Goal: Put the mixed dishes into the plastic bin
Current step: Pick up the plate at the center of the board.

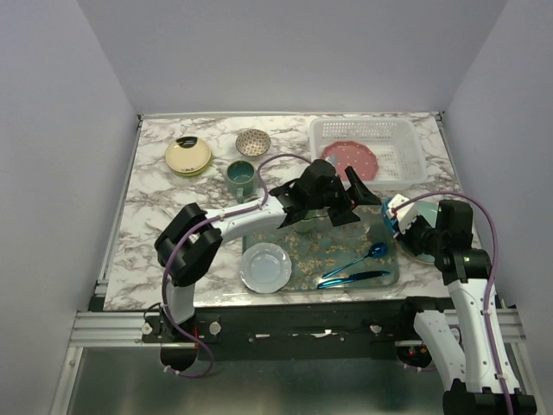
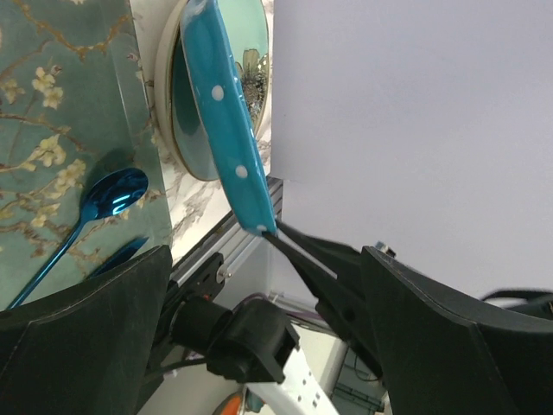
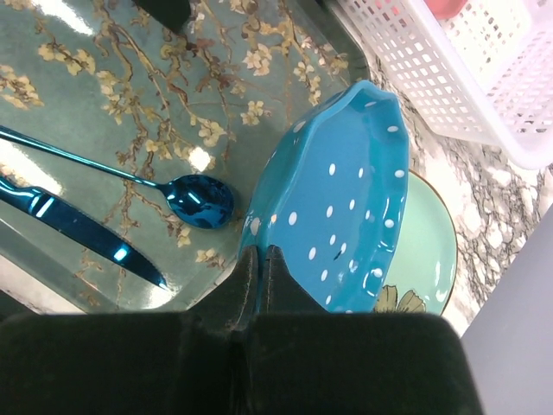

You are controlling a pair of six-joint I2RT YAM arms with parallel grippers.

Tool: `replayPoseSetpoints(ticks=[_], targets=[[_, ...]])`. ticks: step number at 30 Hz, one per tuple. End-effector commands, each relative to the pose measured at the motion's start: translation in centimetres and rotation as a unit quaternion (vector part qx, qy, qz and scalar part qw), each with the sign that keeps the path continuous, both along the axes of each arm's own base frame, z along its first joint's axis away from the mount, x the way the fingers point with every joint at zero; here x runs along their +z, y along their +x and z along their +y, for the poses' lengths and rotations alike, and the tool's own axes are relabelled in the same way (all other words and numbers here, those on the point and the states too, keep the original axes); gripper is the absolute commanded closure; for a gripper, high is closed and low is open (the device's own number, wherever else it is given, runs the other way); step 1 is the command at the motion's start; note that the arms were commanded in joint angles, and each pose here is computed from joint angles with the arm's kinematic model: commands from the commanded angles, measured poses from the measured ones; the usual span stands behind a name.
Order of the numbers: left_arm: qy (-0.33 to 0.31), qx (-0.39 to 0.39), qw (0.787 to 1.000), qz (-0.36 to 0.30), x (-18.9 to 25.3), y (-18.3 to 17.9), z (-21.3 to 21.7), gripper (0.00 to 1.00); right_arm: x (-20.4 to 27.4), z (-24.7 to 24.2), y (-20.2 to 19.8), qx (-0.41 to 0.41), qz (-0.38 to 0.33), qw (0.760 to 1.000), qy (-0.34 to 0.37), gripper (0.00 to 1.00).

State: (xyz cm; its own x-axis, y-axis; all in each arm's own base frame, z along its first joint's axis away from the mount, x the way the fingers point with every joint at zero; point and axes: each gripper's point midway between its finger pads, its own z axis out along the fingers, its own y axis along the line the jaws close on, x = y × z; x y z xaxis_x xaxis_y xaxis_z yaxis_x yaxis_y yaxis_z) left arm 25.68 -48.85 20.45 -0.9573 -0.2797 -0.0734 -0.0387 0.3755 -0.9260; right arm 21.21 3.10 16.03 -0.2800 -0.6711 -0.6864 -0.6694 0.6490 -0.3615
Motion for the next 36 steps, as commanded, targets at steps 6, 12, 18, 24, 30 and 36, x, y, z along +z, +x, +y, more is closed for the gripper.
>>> replayPoseSetpoints(ticks=[6, 12, 18, 24, 30, 36], targets=[[0.03, 0.013, 0.998, 0.047, -3.1, 0.2, -5.2, 0.01, 3.9, 1.2, 1.0, 0.03, -0.073, 0.997, 0.016, 0.99], [0.052, 0.016, 0.996, 0.066, -4.8, 0.0, -6.2, 0.02, 4.4, 1.8, 0.6, 0.043, -0.072, 0.996, 0.029, 1.0], [0.043, 0.013, 0.997, 0.062, -4.3, 0.3, -7.1, 0.15, 4.2, 2.2, 0.3, 0.052, -0.067, 0.996, 0.036, 0.99], [0.031, 0.0, 0.998, 0.059, -3.5, 0.1, -7.8, 0.27, 4.4, 2.6, -0.2, 0.059, -0.066, 0.995, 0.042, 1.0], [0.005, -0.028, 0.998, 0.058, -2.0, -1.0, -8.3, 0.39, 4.5, 3.1, -0.8, 0.071, -0.06, 0.994, 0.053, 0.99], [-0.041, -0.048, 0.997, 0.034, 1.0, -1.5, -8.6, 0.48, 5.0, 3.7, -1.1, 0.085, -0.06, 0.992, 0.066, 0.99]])
